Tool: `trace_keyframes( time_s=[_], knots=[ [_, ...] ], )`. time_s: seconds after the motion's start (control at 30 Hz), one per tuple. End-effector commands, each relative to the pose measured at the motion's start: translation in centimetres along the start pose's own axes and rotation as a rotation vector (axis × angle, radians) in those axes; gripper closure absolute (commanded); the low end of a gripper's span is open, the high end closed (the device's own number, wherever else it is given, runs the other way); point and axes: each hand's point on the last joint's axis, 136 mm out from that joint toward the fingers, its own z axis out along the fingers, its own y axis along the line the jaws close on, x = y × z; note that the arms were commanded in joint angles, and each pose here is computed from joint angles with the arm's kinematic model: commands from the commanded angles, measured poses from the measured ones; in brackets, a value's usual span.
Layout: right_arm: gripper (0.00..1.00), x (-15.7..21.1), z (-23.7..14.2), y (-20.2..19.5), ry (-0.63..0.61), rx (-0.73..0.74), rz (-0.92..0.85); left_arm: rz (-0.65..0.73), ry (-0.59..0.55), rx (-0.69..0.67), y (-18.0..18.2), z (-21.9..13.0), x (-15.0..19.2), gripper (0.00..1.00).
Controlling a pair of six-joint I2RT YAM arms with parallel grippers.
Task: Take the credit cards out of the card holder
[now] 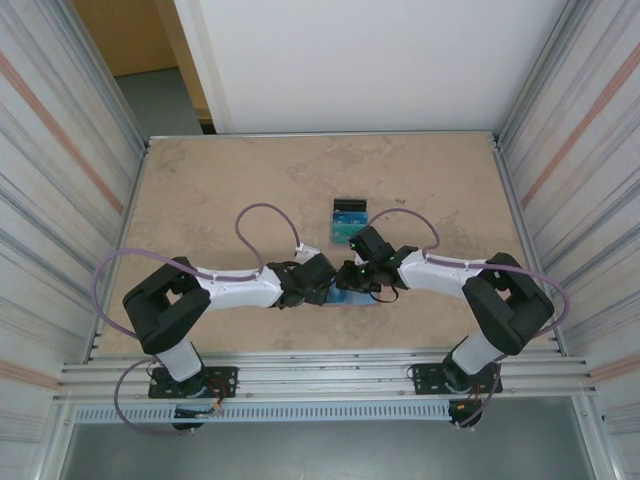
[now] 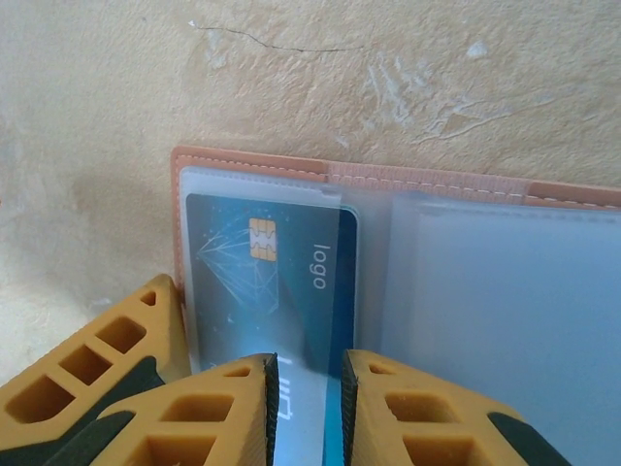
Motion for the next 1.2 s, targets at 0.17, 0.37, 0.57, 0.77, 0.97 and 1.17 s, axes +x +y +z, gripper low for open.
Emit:
trace_keyframes(
  time_s=[0.17,0.37,0.57,0.77,0.97,1.17],
  knots=[
    [0.74,0.7,0.2,-2.1,0.015,0.070,0.039,0.008,0.011,-0.058,0.7,0.1,0.3,0.01],
    [0.73,1.0,0.7,-1.9,0.029,0.042,0.035,0.008,0.017,-0.062,0.7,0.1,0.4,0.01],
    [0.73,1.0,1.1,-1.2,0.042,-0.001,0.036,0.015,0.027,-0.066,0.6,0.3,0.6,0.01],
    [0.72,1.4,1.4,-1.2,0.060,-0.029,0.045,0.021,0.034,-0.074,0.6,0.4,0.6,0.01],
    [0.75,1.2,0.9,0.9,0.062,-0.163,0.038,0.031,0.039,-0.080,0.6,0.5,0.7,0.01],
    [0.79,0.7,0.0,2.4,0.049,-0.279,0.033,0.036,0.058,-0.086,0.7,0.8,1.3,0.01]
  ],
)
